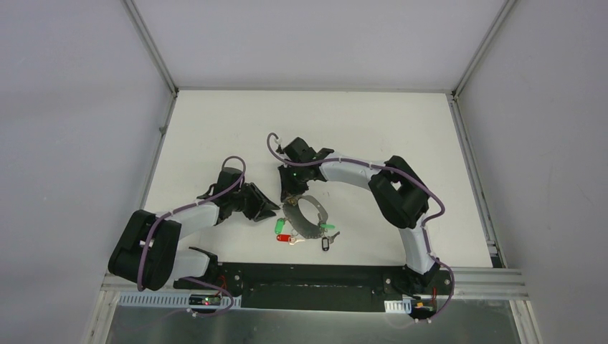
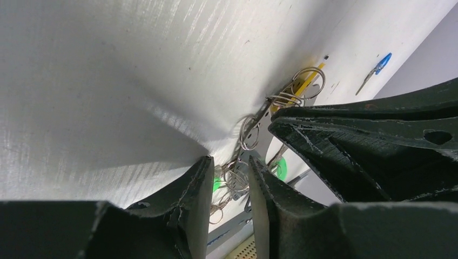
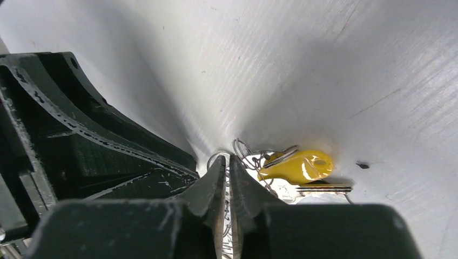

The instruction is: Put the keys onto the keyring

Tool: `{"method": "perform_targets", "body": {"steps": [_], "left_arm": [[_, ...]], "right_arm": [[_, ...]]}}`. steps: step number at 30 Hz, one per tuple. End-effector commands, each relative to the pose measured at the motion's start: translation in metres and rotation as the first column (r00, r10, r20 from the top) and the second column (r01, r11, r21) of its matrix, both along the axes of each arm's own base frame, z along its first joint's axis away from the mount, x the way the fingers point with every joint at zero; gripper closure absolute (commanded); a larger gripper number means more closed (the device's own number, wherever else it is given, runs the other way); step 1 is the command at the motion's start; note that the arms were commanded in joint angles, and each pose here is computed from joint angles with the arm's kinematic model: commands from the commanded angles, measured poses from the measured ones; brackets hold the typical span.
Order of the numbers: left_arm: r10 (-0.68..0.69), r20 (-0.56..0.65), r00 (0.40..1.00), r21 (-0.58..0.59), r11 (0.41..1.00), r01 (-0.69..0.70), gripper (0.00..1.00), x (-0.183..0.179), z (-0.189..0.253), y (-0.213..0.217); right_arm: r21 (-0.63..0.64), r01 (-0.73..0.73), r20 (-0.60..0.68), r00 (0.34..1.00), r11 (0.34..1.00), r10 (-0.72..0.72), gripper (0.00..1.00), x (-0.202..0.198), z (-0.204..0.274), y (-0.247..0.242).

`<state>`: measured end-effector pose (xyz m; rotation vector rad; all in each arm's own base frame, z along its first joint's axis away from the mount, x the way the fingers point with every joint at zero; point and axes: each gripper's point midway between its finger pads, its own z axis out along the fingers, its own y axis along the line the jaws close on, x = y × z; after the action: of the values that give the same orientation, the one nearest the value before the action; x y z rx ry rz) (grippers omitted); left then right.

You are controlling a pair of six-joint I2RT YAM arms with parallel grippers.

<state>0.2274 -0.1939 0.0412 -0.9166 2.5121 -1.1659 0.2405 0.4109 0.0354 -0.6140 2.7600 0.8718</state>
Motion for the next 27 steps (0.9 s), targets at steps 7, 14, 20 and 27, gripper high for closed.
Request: {"method": "perform_targets", "body": {"steps": [7, 14, 20, 27], "left_arm": [[0.034, 0.077, 0.996, 0.073, 0.997, -0.04, 0.71, 0.004, 0.015, 0.012], [0.06, 0.065, 0.996, -0.04, 0.998, -0.058, 0.7, 0.012, 0.015, -0.002], [0.095, 0.022, 0.995, -0.109, 0.99, -0.092, 0.68, 0.018, 0.006, -0.013], [0.139, -0.028, 0.99, -0.16, 0.977, -0.142, 0.74, 0.021, -0.009, -0.019]], "right_arm": [[0.024, -0.126, 0.087, 0.989, 0.992, 0.123, 0.77, -0.004, 0.013, -0.006], [0.044, -0.096, 0.069, 0.993, 0.994, 0.093, 0.73, -0.006, 0.016, -0.004], [0.054, -0.049, 0.083, 0.996, 0.997, 0.045, 0.69, 0.0, 0.03, -0.011], [0.041, 0.005, 0.094, 0.996, 0.999, -0.008, 0.69, 0.006, 0.045, -0.031]]}}
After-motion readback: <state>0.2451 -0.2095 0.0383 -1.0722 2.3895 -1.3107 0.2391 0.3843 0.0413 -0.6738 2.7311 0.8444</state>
